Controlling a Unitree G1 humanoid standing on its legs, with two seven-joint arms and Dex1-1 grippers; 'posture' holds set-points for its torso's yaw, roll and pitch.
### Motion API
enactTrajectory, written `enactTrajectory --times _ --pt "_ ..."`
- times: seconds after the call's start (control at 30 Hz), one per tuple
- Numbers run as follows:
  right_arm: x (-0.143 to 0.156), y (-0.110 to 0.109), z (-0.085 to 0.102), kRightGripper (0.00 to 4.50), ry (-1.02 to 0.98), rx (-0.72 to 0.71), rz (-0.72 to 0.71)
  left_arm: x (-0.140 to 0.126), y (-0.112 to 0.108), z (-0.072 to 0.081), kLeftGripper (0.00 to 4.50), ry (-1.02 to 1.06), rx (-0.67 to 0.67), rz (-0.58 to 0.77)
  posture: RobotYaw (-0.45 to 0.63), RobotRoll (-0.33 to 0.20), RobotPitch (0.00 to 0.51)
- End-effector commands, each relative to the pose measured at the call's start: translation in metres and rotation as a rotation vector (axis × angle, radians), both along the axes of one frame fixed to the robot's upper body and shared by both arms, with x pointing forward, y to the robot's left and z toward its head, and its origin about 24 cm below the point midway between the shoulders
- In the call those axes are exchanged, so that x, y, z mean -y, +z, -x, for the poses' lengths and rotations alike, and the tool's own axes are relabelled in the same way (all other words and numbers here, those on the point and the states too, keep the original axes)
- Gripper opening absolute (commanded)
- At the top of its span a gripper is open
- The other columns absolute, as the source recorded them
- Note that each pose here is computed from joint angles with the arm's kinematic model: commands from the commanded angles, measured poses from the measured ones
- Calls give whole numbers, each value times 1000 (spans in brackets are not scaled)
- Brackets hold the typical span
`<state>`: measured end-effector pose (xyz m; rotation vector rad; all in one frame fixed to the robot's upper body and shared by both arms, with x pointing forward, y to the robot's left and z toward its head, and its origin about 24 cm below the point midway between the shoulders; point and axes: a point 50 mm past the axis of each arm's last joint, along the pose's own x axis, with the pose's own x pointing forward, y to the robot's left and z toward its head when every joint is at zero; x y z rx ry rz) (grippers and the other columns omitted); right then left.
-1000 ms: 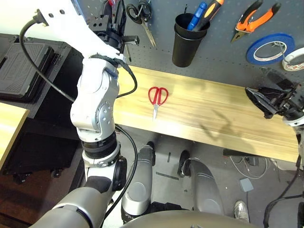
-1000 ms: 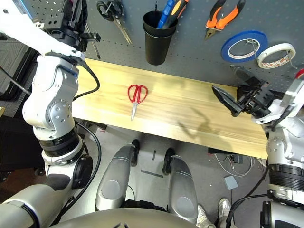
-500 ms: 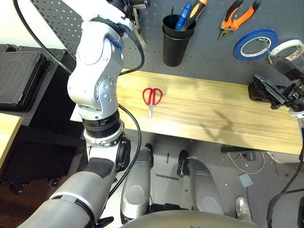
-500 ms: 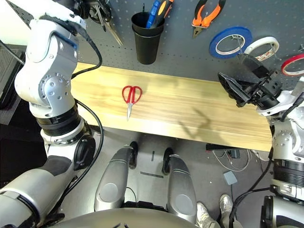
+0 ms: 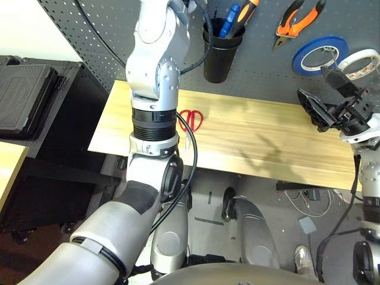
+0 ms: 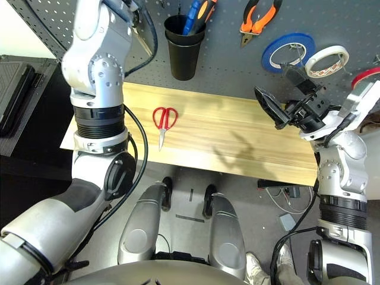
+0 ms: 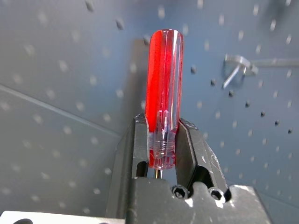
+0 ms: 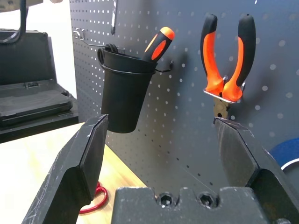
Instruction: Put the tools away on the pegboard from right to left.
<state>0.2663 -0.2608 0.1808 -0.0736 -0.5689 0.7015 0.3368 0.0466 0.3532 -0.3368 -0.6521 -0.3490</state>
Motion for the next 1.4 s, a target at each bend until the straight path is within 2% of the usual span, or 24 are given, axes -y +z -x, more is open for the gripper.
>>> enactTrajectory --times 0.03,0.27,0.33,0.37,0.6,0.83,0.93,1.03,1.17,1.33,1.4 --pt "2 -4 4 4500 -21 -6 6 17 6 1 803 -34 39 -33 128 0 258" --pt "-1 -3 5 4500 -22 -4 -2 30 -8 -8 803 -19 12 -116 118 0 257" --pt "-3 -3 4 4500 -21 -5 -5 31 -11 -8 1553 -24 9 -141 121 0 256" --pt "-3 -4 4 4500 -20 -5 -6 31 -12 -8 1782 -24 9 -150 121 0 256" --pt "-7 -9 -1 4500 -9 -9 -15 25 -14 -8 4483 -4 22 -186 148 0 250" --pt "-15 -14 -6 4500 18 -16 -23 5 -6 -2 4483 78 52 -200 175 0 253" --pt "-20 -19 -6 4500 43 -37 -19 -7 -5 10 4483 110 84 -250 175 0 253" --pt "-23 -27 -4 4500 56 -72 -4 -20 -15 25 4483 119 82 -323 209 0 271" --pt "-26 -39 -4 4500 66 -132 45 -36 -46 41 4483 130 -27 -428 235 0 286" --pt "-35 -61 2 4500 122 -225 123 -59 -98 54 4483 175 -217 -510 274 0 310" --pt "-37 -69 4 4500 135 -258 159 -64 -113 57 4483 184 -265 -537 287 0 319"
